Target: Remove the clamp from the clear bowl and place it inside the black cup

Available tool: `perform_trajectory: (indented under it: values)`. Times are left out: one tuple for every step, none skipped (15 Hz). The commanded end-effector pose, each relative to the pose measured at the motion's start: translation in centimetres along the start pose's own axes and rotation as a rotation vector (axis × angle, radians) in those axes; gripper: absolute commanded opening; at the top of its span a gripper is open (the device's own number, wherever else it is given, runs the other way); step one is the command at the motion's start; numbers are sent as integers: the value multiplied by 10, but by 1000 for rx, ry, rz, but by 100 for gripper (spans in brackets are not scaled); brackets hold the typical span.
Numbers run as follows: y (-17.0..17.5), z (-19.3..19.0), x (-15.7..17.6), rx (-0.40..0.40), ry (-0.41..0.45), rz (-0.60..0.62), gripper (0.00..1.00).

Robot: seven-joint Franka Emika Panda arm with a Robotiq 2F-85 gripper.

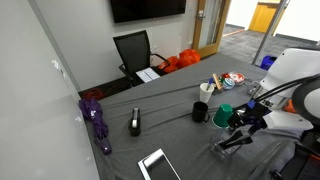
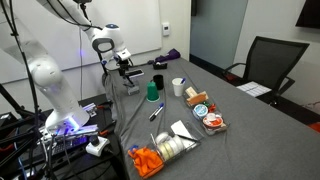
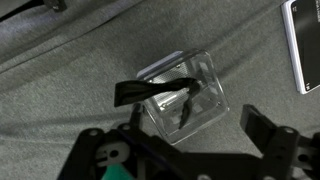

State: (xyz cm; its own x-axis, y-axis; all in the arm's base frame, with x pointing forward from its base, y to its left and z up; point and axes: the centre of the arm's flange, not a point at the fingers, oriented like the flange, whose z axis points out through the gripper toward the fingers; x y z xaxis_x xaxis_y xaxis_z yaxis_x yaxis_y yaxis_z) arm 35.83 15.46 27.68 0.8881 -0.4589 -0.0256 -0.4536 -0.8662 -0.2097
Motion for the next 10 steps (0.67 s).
perform_trajectory:
  values:
    - [13,6,-8,-20,18,4,100]
    - [14,6,-8,-28,21,3,100]
    - [14,6,-8,-39,23,2,100]
    - [14,5,-7,-49,26,0,100]
    - [14,5,-7,-57,31,-1,100]
    - [15,5,-6,-65,36,-1,96]
    - [15,5,-6,-71,39,-2,72]
    - [16,4,-5,-78,43,-2,71]
    - [16,4,-5,-83,44,-3,71]
    - [16,4,-5,-85,41,-2,64]
